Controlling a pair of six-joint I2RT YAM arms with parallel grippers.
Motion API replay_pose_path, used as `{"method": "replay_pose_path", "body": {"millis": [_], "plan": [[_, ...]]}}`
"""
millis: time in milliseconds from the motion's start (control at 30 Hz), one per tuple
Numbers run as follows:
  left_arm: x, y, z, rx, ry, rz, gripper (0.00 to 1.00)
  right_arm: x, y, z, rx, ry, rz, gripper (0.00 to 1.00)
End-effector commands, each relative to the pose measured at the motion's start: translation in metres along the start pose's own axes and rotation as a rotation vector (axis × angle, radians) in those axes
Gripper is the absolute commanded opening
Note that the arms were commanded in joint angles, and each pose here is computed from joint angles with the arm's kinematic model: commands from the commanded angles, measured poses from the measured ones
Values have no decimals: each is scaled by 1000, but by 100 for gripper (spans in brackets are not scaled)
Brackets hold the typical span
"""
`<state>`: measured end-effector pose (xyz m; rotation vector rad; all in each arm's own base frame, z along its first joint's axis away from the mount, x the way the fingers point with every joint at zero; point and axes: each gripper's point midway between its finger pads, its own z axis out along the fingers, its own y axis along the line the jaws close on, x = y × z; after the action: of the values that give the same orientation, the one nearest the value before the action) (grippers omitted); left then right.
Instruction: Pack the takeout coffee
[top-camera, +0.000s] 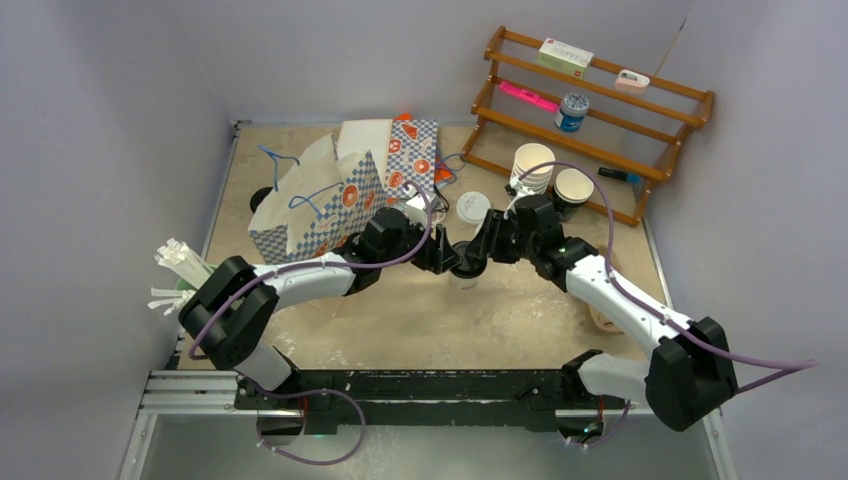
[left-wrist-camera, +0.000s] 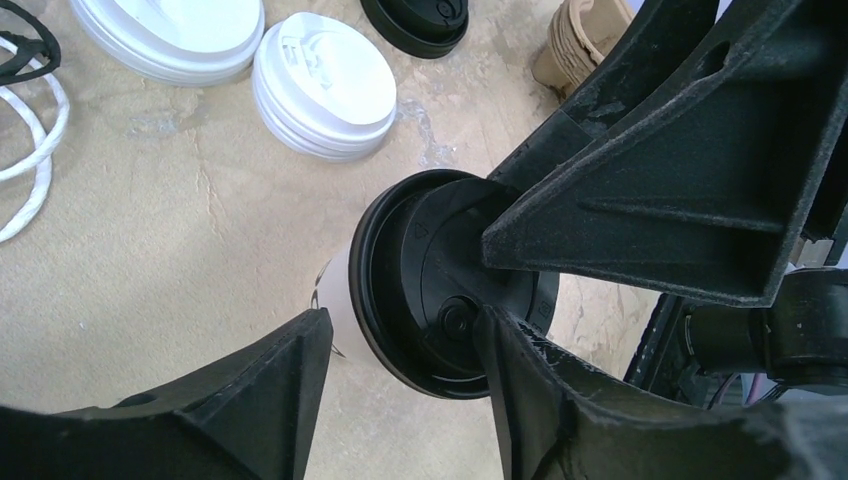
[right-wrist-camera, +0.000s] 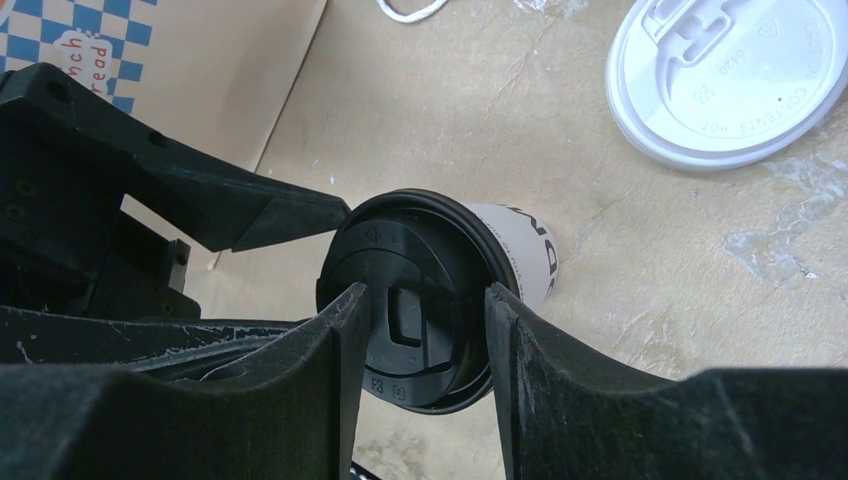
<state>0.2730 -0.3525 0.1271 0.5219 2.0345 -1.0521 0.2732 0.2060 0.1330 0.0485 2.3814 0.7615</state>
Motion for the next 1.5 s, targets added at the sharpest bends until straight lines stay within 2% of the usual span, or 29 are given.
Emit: {"method": "replay_pose_path", "body": {"millis": [0,200,500,900,1133,1267,1467], "plan": [[-10,-17,-7,45,19,12,61,26,-14,-4,61,112,10,50],[-44,-37,-20,67,-32,38,61,17,-7,-8,50,98,-3,50],[-15,-38,-13,122,28,-42,43,11,0,-10,27,89,-9,50],[15,-16,0,75,85,-79,43,14,0,-7,25,100,-10,50],[24,-6,-3,28,71,-115,49,12,1,-7,20,97,-9,50],[29,-13,-5,90,26,-189,50,11,3,-6,10,96,-12,50],[48,-4,-1,66,76,-212,48,16,-2,-3,27,112,-10,50]]}}
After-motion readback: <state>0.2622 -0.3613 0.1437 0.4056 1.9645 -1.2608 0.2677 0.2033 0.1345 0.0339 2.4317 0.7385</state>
